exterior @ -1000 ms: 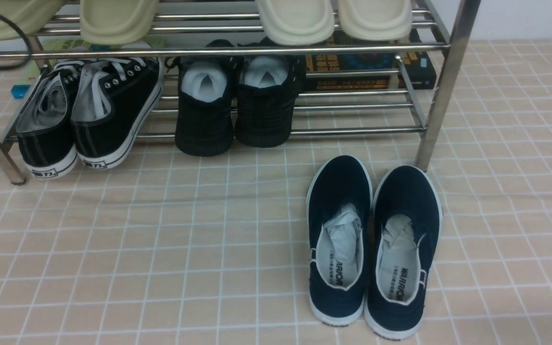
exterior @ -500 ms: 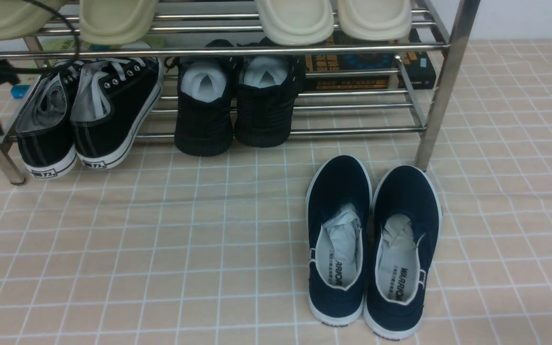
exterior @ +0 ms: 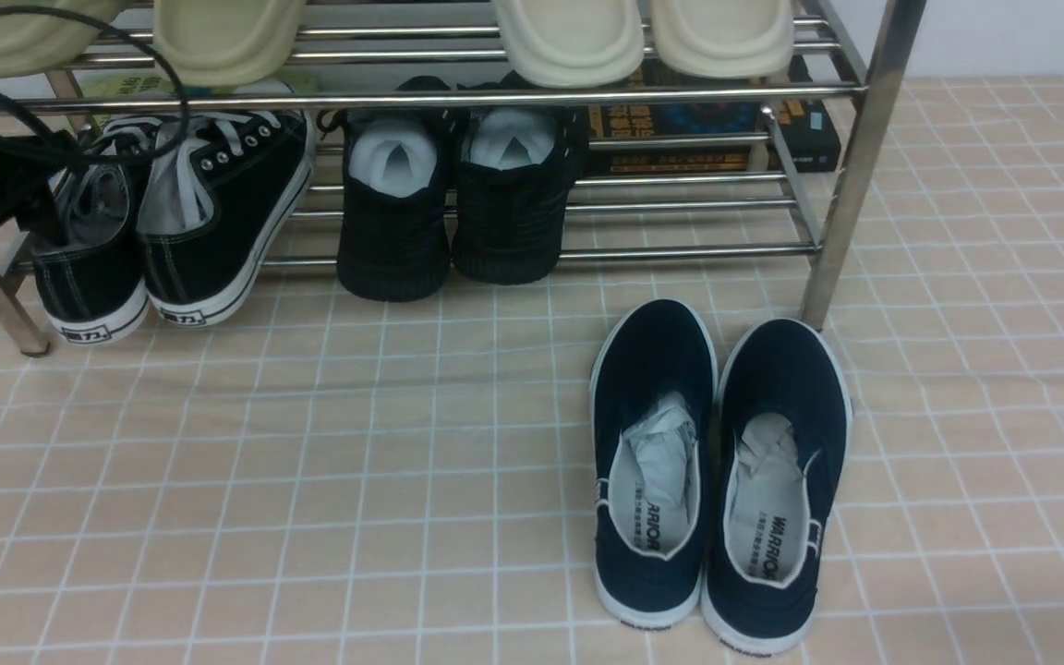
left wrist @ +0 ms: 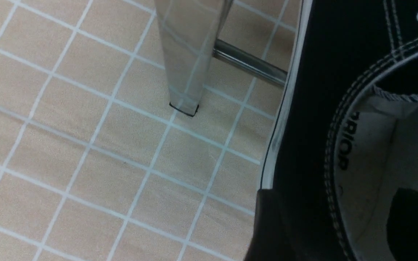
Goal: Take the shoes off the shelf from the light coffee tablecloth by hand.
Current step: 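Grasp the leftmost shoe on the bottom shelf of the shoe rack with the left gripper, then set the held shoe down on the floor in front of the rack with the left gripper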
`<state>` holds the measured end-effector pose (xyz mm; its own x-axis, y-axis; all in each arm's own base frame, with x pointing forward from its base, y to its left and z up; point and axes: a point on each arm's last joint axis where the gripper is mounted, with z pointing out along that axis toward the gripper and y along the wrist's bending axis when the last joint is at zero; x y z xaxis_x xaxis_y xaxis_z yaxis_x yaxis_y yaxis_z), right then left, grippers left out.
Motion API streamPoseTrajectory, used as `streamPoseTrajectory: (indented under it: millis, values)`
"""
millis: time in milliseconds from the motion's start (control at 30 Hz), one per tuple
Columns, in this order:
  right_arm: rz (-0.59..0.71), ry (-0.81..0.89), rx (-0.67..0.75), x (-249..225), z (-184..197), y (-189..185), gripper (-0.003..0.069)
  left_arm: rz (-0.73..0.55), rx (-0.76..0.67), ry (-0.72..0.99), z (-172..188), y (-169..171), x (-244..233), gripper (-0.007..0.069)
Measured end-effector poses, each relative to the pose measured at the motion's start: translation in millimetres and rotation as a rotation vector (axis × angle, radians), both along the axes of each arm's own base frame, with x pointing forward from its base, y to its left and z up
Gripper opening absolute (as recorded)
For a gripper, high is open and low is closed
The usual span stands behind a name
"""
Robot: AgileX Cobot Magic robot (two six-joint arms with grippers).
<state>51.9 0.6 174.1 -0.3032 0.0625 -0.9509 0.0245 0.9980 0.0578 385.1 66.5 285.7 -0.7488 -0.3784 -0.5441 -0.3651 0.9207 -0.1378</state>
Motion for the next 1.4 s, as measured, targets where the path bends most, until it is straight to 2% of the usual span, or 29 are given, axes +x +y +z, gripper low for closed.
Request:
streamPoseTrajectory:
  millis: [100, 167, 267, 333, 433, 533, 733, 833, 933, 1033, 1167, 1300, 1400]
  values:
    - [0.000, 0.000, 0.000, 0.0, 0.0, 0.0, 0.0239, 0.001, -0.003, 0.016, -9.5, 0.8, 4.6, 0.0437]
    - [0.000, 0.000, 0.000, 0.0, 0.0, 0.0, 0.0239, 0.002, -0.005, 0.024, -14.8, 1.3, 7.4, 0.0407]
    - [0.000, 0.000, 0.000, 0.0, 0.0, 0.0, 0.0239, 0.003, -0.013, 0.036, -18.7, 1.1, 9.0, 0.0284]
    - [0.000, 0.000, 0.000, 0.0, 0.0, 0.0, 0.0239, 0.004, -0.016, 0.040, -18.9, 1.0, 8.6, 0.0121]
    - [0.000, 0.000, 0.000, 0.0, 0.0, 0.0, 0.0239, 0.008, -0.025, 0.052, -18.3, 0.4, 7.3, 0.0029]
    - [0.000, 0.000, 0.000, 0.0, 0.0, 0.0, 0.0239, 0.012, -0.034, 0.071, -15.7, -0.5, 3.4, 0.0018]
    - [0.000, 0.000, 0.000, 0.0, 0.0, 0.0, 0.0239, 0.010, -0.039, 0.099, 18.8, -5.6, -25.4, 0.0018]
    - [0.000, 0.000, 0.000, 0.0, 0.0, 0.0, 0.0239, 0.005, 0.002, 0.097, 56.5, -8.5, -59.2, 0.0018]
    - [0.000, 0.000, 0.000, 0.0, 0.0, 0.0, 0.0239, 0.009, 0.039, 0.094, 76.8, -9.3, -80.9, 0.0018]
    - [0.000, 0.000, 0.000, 0.0, 0.0, 0.0, 0.0239, 0.044, 0.131, 0.079, 108.8, -7.5, -120.1, 0.0018]
    - [0.000, 0.000, 0.000, 0.0, 0.0, 0.0, 0.0239, 0.110, 0.194, 0.042, 131.1, -5.6, -152.4, 0.0018]
    - [0.000, 0.000, 0.000, 0.0, 0.0, 0.0, 0.0239, 0.146, 0.202, 0.009, 135.1, -7.8, -177.0, 0.0018]
    - [0.000, 0.000, 0.000, 0.0, 0.0, 0.0, 0.0239, 0.164, 0.170, 0.032, 119.7, -12.4, -196.5, 0.0018]
